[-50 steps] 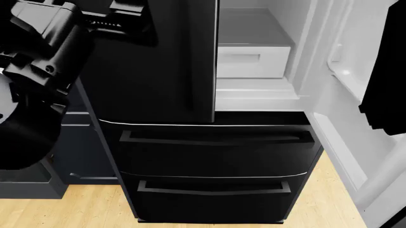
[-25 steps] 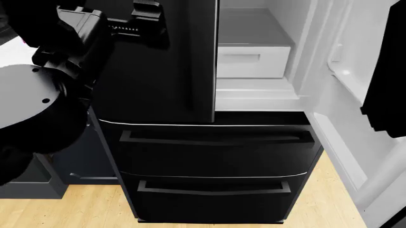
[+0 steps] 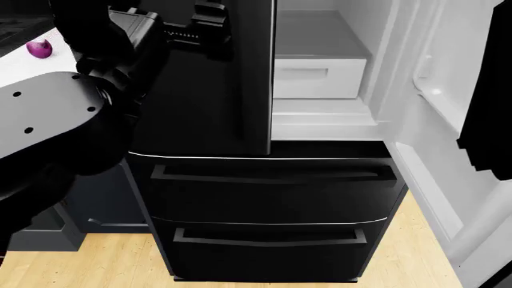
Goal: Open the fridge doors
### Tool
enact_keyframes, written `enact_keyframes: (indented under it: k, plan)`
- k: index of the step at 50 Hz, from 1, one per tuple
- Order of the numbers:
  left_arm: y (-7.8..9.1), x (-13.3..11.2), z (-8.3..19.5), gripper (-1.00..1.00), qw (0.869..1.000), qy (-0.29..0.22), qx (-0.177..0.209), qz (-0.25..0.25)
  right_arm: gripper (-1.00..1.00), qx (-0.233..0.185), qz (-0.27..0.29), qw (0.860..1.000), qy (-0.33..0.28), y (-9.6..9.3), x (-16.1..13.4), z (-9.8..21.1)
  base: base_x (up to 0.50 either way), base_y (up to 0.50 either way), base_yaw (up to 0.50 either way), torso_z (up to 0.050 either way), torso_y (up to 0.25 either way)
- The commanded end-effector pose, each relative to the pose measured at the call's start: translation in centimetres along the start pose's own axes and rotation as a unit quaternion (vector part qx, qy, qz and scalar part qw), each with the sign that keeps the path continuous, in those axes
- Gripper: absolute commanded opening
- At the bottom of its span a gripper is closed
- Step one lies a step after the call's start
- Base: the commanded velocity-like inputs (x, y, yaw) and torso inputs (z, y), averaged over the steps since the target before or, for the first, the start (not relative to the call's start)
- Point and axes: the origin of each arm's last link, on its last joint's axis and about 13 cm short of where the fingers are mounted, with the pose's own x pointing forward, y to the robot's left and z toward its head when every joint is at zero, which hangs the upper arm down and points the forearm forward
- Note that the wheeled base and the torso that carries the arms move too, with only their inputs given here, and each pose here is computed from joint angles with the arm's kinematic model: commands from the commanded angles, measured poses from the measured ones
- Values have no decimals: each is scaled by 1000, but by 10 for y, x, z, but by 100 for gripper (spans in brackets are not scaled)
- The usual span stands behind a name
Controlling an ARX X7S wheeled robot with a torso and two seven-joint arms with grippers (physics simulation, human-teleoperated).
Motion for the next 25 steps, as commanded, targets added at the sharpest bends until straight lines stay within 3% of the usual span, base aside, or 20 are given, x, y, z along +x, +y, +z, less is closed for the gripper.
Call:
enact_keyframes:
  k: [1,25]
  plan:
    - [-3,6,-2,100,1000,1,-5,-22,100,2,3,1000,1,1,0,0,0,0,0,0,0]
    - [-3,26,-20,100,1000,29,2,6,100,4,8,1000,1,1,-2,1,0,0,0,0,0]
